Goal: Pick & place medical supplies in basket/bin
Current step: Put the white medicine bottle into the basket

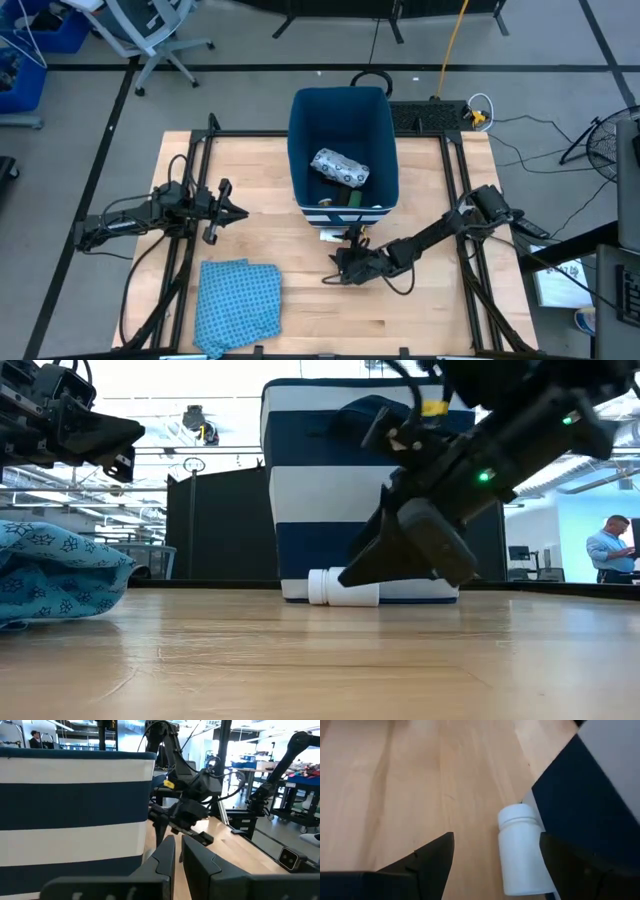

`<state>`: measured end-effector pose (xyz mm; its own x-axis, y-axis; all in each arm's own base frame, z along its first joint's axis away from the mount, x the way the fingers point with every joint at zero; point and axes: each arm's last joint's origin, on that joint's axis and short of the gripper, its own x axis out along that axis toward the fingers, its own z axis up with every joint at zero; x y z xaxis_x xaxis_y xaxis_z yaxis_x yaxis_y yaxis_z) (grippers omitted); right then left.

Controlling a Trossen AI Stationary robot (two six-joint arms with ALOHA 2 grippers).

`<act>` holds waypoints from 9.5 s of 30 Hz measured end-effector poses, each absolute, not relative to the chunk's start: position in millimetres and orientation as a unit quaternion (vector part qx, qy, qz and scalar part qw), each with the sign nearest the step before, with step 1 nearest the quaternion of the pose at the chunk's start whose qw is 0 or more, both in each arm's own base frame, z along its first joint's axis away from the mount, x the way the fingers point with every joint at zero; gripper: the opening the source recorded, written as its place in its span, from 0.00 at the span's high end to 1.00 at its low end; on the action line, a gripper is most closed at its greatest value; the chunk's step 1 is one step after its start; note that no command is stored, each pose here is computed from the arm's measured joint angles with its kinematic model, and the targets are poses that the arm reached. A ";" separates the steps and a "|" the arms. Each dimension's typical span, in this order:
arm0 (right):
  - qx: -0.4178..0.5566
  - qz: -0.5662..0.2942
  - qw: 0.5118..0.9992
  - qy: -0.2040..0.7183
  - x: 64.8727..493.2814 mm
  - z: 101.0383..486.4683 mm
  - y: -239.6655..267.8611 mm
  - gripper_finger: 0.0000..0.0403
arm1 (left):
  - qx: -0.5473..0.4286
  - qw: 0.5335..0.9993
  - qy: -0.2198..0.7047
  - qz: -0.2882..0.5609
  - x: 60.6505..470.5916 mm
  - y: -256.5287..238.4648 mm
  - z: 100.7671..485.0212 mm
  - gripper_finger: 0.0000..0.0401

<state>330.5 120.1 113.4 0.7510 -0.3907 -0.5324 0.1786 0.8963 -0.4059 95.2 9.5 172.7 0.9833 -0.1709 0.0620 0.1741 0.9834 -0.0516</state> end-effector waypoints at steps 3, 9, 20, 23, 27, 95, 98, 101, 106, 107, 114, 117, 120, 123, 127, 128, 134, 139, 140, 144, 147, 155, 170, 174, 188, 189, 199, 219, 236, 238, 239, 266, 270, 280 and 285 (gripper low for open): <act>-0.151 -0.166 0.919 0.323 332.3 112.2 112.8 0.29 | -0.028 0.995 -0.029 -0.087 95.2 9.5 172.7 0.91; -0.126 -0.169 0.918 0.334 334.5 110.0 104.0 0.29 | -0.027 0.995 -0.029 -0.087 95.2 9.5 172.7 0.91; -0.068 -0.141 0.915 0.371 336.9 104.2 89.5 0.29 | -0.027 0.995 -0.029 -0.087 95.2 9.5 172.7 0.91; -0.058 -0.144 0.916 0.369 337.5 104.4 88.5 0.29 | -0.027 0.995 -0.029 -0.087 95.3 9.5 172.7 0.91; -0.030 -0.138 0.923 0.357 338.3 105.6 93.4 0.29 | -0.027 0.995 -0.029 -0.087 95.2 9.5 172.7 0.91; -0.517 0.268 0.751 0.312 369.8 171.4 50.9 0.45 | 0.005 0.999 0.020 -0.038 104.8 14.2 164.0 0.91; -0.500 0.292 0.749 0.322 377.2 166.2 45.8 0.45 | 0.006 0.999 0.021 -0.038 104.8 14.2 163.8 0.91; -0.496 0.310 0.737 0.337 386.8 158.4 45.2 0.45 | 0.006 0.999 0.020 -0.038 104.8 14.2 164.0 0.91; -0.486 0.330 0.723 0.363 403.1 145.5 42.9 0.46 | 0.006 0.999 0.020 -0.042 104.8 13.9 164.1 0.91; -0.482 0.337 0.721 0.367 405.1 140.8 43.4 0.46 | 0.006 0.999 0.019 -0.042 104.8 13.9 164.1 0.91; -0.427 0.307 0.759 0.383 415.4 135.0 43.8 0.46 | 0.006 0.999 0.020 -0.050 104.7 13.5 164.0 0.91; -0.416 0.303 0.762 0.392 414.4 133.9 43.7 0.46 | 0.005 0.998 0.021 -0.051 104.7 13.4 163.8 0.91; -0.410 0.288 0.768 0.398 415.0 134.1 43.7 0.46 | 0.003 0.998 0.020 -0.051 104.8 13.4 163.9 0.91; -0.429 0.258 0.762 0.411 413.8 136.5 47.8 0.46 | -0.001 0.998 0.020 -0.052 104.7 13.4 164.1 0.91; -0.423 0.219 0.766 0.431 413.6 137.7 52.8 0.46 | -0.005 0.998 0.020 -0.052 104.7 13.4 164.2 0.91; -0.414 0.214 0.769 0.436 413.2 137.7 53.1 0.46 | -0.006 0.998 0.020 -0.052 104.7 13.4 164.2 0.91; -0.369 0.195 0.782 0.463 410.1 136.4 52.6 0.46 | -0.007 0.998 0.020 -0.052 104.7 13.4 164.2 0.91; -0.333 0.172 0.799 0.470 410.3 136.6 53.7 0.46 | -0.008 0.998 0.020 -0.052 104.7 13.4 164.4 0.91; -0.338 0.168 0.798 0.470 410.0 136.7 56.2 0.46 | -0.008 0.998 0.020 -0.052 104.7 13.4 164.3 0.91; -0.389 0.135 0.778 0.474 406.2 142.3 67.1 0.45 | -0.008 0.998 0.020 -0.052 104.7 13.4 164.4 0.91; -0.402 0.126 0.773 0.475 403.2 149.0 69.6 0.45 | -0.008 0.998 0.018 -0.052 104.8 13.4 164.6 0.91; -0.373 0.137 0.787 0.472 396.2 163.7 75.3 0.43 | -0.008 0.998 0.016 -0.064 104.7 12.7 165.2 0.91; -0.321 0.120 0.776 0.530 387.5 159.3 65.7 0.38 | -0.007 0.997 0.016 -0.068 104.7 12.4 165.3 0.91; -0.294 0.128 0.780 0.538 386.1 158.4 64.2 0.41 | -0.007 0.997 0.016 -0.068 104.7 12.4 165.3 0.91; -0.282 0.140 0.778 0.543 384.2 159.1 64.2 0.63 | -0.009 0.998 0.016 -0.068 104.7 12.5 165.3 0.91; -0.282 0.140 0.779 0.543 383.9 159.9 64.1 0.63 | -0.009 0.997 0.016 -0.068 104.7 12.5 165.3 0.91; -0.293 0.127 0.810 0.491 371.5 203.8 77.7 0.63 | -0.007 0.998 0.008 -0.069 104.7 12.4 166.9 0.91; -0.160 0.068 0.959 0.223 252.0 386.4 89.1 0.62 | -0.023 0.998 0.005 -0.050 104.9 13.5 167.6 0.91; -0.075 0.058 0.989 0.117 119.6 407.6 37.9 0.64 | -0.028 0.998 0.006 -0.050 104.9 13.5 167.5 0.91; -0.070 0.054 0.991 0.099 114.2 390.9 35.0 0.64 | -0.028 0.998 0.006 -0.050 104.9 13.5 167.5 0.91; -0.065 0.052 0.993 0.085 111.5 383.2 33.3 0.63 | -0.028 0.998 0.006 -0.050 104.9 13.5 167.5 0.91; 0.015 0.074 0.989 -0.126 77.7 230.1 21.7 0.62 | -0.025 0.998 0.007 -0.050 104.9 13.5 167.3 0.91; 0.021 0.074 0.986 -0.147 76.7 233.9 21.3 0.63 | -0.025 0.998 0.007 -0.050 104.9 13.5 167.3 0.91; 0.013 0.008 0.982 -0.188 92.7 265.6 22.5 0.63 | -0.025 0.998 0.006 -0.049 104.9 13.6 167.4 0.91; -0.043 -0.028 0.988 -0.142 126.6 313.7 24.4 0.63 | -0.025 0.999 0.006 -0.044 104.9 13.9 167.5 0.91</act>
<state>126.6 24.4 313.7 0.9578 -0.0441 0.2841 0.0685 0.9947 -0.0764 104.9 13.9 167.5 0.9961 -0.0881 -0.0091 0.0875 0.9949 -0.0511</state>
